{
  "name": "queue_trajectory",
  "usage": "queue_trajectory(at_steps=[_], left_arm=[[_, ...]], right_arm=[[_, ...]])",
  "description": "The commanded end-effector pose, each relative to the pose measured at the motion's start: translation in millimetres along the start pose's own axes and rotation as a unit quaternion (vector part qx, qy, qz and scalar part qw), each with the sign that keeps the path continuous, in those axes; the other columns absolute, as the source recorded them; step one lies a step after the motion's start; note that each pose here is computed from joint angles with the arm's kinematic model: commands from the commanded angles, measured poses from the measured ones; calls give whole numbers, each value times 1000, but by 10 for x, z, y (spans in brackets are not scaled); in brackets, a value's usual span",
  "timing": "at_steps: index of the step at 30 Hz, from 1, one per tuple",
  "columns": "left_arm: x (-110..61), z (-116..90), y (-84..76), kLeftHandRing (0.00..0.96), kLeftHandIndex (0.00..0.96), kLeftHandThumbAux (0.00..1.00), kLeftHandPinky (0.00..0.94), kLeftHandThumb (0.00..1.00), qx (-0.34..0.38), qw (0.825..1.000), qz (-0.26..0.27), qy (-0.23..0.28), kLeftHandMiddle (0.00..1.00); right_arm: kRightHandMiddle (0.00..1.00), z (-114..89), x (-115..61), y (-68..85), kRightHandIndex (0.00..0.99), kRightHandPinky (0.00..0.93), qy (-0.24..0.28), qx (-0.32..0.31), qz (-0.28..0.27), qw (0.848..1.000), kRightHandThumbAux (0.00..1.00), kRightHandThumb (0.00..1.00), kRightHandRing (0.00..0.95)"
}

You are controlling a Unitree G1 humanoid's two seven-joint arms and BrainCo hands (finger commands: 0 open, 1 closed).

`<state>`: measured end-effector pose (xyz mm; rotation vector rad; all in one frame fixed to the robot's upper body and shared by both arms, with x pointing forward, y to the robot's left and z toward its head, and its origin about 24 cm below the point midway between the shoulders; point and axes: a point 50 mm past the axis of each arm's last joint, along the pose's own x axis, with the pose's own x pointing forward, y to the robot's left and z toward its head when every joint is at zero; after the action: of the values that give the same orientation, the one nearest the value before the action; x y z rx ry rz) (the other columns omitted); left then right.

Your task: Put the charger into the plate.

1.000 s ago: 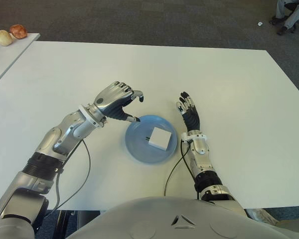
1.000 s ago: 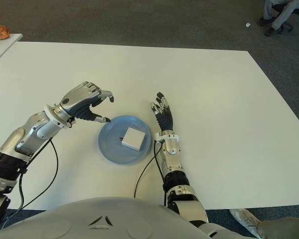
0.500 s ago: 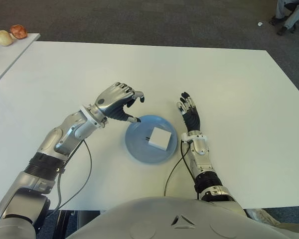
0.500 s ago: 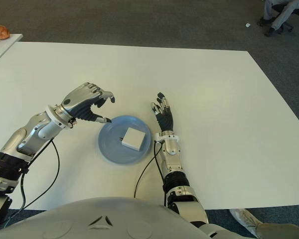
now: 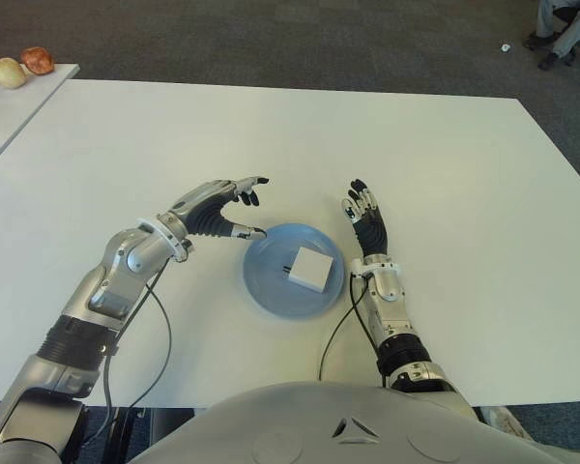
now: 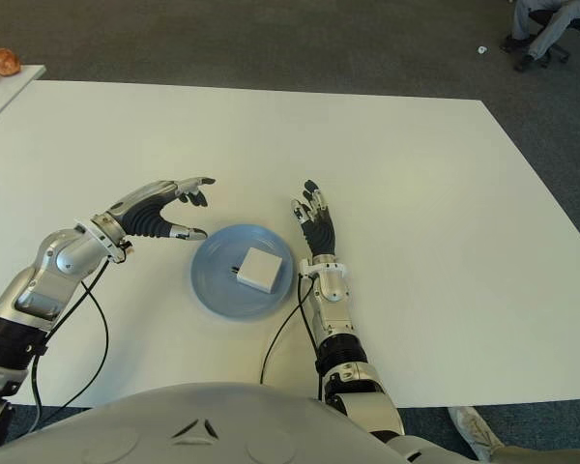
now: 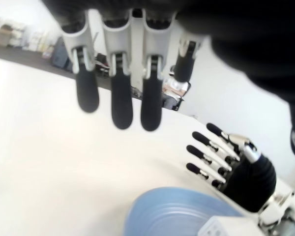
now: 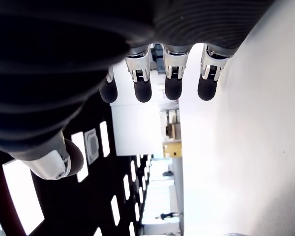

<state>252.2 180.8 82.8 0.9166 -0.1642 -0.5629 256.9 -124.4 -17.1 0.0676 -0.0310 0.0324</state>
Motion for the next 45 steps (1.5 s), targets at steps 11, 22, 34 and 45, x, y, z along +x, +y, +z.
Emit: queue_trajectory(at_steps=[11,22,34,45], left_arm=[[-58,-123,-31,0,0,443,0,72,-165,980,101,43,0],[-320,-419,-212,0,0,441,0,35,-211,957,177,89,0],[-584,-402,-446,0,0,451,0,1,-239,934,241,115,0],[-716,-436,-565,0,0,493,0,0,-265,909,299,122,0]], right_arm=[[60,-177,-119,7,45,50,48,-4,-4,999,525,0,46],[63,-196,-112,8,38,60,55,5,-4,998,539,0,46],[60,-215,-103,0,25,61,61,15,2,998,546,0,45],[62,-225,-86,-22,24,54,62,14,6,998,542,0,44]])
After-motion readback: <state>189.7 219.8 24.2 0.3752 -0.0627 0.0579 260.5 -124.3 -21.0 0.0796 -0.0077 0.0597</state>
